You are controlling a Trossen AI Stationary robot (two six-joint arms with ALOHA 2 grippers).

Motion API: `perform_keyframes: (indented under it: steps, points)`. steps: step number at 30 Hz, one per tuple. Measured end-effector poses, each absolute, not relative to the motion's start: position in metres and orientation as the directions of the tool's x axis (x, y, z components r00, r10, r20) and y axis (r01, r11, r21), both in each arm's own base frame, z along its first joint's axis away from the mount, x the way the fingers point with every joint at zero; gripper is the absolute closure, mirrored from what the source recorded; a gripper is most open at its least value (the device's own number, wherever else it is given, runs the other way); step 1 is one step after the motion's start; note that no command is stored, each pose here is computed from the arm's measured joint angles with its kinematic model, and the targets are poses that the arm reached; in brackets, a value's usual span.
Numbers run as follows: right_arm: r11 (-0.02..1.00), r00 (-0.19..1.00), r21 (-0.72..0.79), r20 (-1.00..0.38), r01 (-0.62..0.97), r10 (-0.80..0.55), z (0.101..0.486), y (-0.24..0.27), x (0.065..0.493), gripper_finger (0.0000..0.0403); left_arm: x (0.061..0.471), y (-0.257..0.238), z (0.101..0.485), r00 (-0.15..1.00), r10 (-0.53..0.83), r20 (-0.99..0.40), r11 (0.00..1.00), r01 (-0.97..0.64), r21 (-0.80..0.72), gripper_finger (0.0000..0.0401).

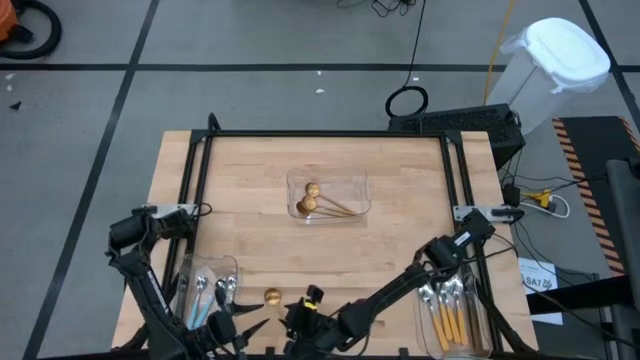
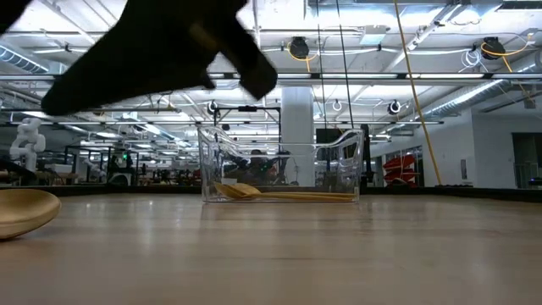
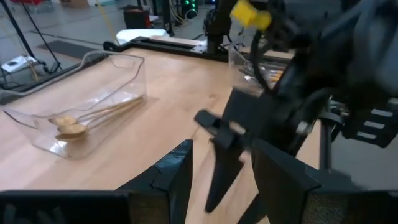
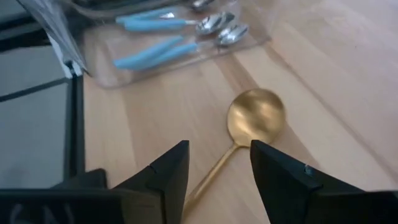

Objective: Sort silverware by color (type)
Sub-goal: Put the gold spoon into the top transparent bin

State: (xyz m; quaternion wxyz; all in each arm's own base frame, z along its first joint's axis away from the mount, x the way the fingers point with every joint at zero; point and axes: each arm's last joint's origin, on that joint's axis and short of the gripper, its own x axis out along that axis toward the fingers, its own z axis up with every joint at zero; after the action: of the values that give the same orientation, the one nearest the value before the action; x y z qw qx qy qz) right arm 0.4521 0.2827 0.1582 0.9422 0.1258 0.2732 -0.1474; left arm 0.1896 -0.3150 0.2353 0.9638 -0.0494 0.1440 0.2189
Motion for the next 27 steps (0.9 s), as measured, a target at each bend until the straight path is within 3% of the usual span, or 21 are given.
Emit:
perform_keyframes:
  steps: [9, 19, 27]
  points:
    - [0.913, 0.770, 0.119, -0.586, 0.390, -0.252, 0.114, 0.276, 0.465, 0.0239, 0.193, -0.325, 0.224, 0.870, 0.392, -0.298, 0.898, -0.433, -0.082, 0.0238]
    - [0.903, 0.800, 0.220, -0.569, 0.369, -0.189, 0.118, 0.279, 0.470, 0.0239, 0.195, -0.330, 0.214, 0.868, 0.391, -0.306, 0.899, -0.432, -0.077, 0.0238]
    - [0.922, 0.791, 0.146, -0.572, 0.358, -0.217, 0.111, 0.278, 0.470, 0.0239, 0.197, -0.329, 0.214, 0.866, 0.395, -0.306, 0.897, -0.435, -0.073, 0.0238]
